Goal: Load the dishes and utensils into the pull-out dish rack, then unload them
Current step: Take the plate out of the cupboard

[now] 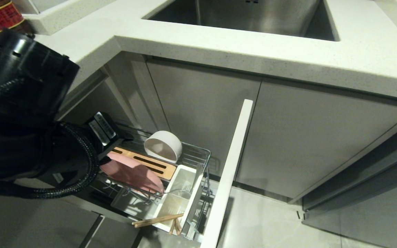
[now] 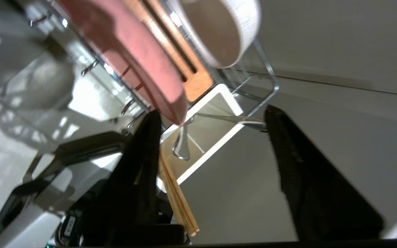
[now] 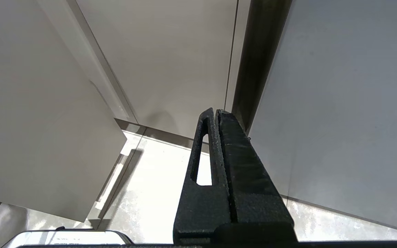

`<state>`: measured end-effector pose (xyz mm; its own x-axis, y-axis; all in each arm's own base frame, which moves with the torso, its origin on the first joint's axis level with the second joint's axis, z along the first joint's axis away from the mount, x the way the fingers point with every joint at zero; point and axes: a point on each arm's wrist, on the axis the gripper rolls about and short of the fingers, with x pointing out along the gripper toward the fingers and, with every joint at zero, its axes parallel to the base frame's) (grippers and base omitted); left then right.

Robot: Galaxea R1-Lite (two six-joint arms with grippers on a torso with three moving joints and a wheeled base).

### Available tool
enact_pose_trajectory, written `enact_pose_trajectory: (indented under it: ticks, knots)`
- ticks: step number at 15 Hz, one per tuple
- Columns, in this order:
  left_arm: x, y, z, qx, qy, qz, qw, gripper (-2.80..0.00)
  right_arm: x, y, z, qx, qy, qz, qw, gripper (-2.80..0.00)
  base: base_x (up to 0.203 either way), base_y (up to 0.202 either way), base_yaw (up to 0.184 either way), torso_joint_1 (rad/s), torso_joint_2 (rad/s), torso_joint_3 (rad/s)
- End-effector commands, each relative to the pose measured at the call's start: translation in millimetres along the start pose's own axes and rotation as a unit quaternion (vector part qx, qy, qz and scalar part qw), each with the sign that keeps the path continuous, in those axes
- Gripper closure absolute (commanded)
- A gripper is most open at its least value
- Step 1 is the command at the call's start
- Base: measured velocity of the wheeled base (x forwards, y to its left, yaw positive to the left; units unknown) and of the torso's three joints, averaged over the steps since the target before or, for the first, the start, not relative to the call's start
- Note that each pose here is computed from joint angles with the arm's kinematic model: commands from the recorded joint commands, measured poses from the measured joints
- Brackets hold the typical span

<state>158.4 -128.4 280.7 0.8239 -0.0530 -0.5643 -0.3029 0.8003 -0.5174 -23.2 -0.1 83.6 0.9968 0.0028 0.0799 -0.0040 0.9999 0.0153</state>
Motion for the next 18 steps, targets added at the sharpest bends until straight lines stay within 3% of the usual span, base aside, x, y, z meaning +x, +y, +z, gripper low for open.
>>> enact_pose_trajectory:
  ticks: [1, 7, 15, 18]
  knots:
    - [16, 1.8, -9, -0.005, 0.01, 0.032, 0.9994, -2.8, 2, 0, -7, 0.0, 0.013, 0.0, 1.0, 0.0, 0.0, 0.0, 0.0, 0.0, 0.0, 0.0]
    - [50, 8.9, -18, -0.027, 0.012, 0.092, 0.9953, -2.8, 2, 0, -7, 0.001, 0.013, 0.0, 1.0, 0.0, 0.0, 0.0, 0.0, 0.0, 0.0, 0.0]
    - [108, 6.5, -20, -0.046, -0.003, 0.137, 0.9895, -2.8, 2, 0, -8, 0.001, 0.014, 0.0, 1.0, 0.0, 0.0, 0.0, 0.0, 0.0, 0.0, 0.0]
    - [109, 7.8, -18, -0.048, -0.008, 0.141, 0.9888, -2.8, 2, 0, -7, 0.0, 0.013, 0.0, 1.0, 0.0, 0.0, 0.0, 0.0, 0.0, 0.0, 0.0]
